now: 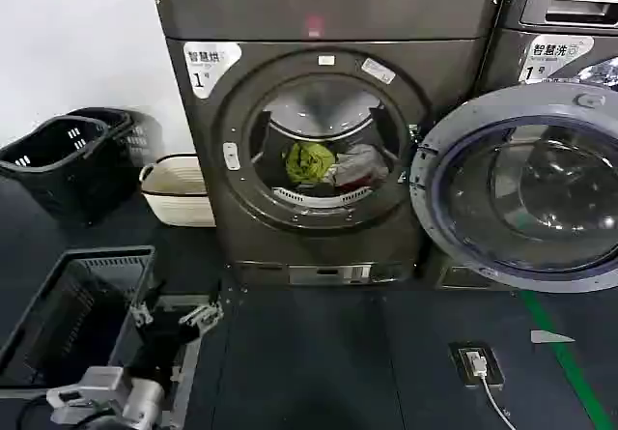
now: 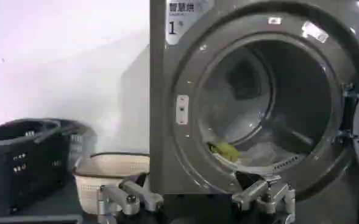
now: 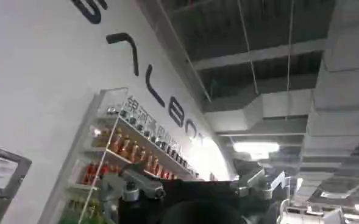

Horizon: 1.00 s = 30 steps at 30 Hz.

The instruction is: Grasp the clothes from the dryer.

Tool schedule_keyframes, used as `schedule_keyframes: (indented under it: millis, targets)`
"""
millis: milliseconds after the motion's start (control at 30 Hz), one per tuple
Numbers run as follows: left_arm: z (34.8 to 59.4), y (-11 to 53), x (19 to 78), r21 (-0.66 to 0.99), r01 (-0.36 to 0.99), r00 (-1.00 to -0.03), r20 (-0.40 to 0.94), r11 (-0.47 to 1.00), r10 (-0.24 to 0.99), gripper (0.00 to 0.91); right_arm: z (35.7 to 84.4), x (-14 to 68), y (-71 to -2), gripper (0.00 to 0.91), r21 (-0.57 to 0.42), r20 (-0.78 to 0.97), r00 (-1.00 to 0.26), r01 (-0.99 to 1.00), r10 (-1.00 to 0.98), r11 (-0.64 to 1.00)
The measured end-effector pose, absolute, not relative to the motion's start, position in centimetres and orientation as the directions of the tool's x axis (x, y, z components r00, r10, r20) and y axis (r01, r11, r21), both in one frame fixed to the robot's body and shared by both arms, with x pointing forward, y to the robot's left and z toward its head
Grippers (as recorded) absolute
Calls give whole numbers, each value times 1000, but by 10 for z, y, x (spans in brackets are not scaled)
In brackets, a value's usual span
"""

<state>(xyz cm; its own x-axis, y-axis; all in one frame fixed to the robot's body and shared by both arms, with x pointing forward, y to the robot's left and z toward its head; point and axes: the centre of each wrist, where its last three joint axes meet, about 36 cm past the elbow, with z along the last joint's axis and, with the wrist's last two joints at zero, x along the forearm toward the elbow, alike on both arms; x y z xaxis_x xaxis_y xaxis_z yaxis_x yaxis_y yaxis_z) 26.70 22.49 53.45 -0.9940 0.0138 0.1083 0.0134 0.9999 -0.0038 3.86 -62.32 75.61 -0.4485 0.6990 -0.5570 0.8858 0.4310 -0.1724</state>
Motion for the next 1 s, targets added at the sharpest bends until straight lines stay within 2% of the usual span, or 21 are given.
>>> schedule_keyframes:
  millis: [633, 1000]
  targets:
    - [544, 230, 262, 7, -2, -997, 75, 1000, -2, 907, 752, 40, -625, 907, -196, -576, -479, 868, 662, 457]
    - [540, 229, 264, -2, 0, -996, 84, 1000, 1, 907, 749, 41, -627, 907, -198, -574, -487, 863, 659, 466]
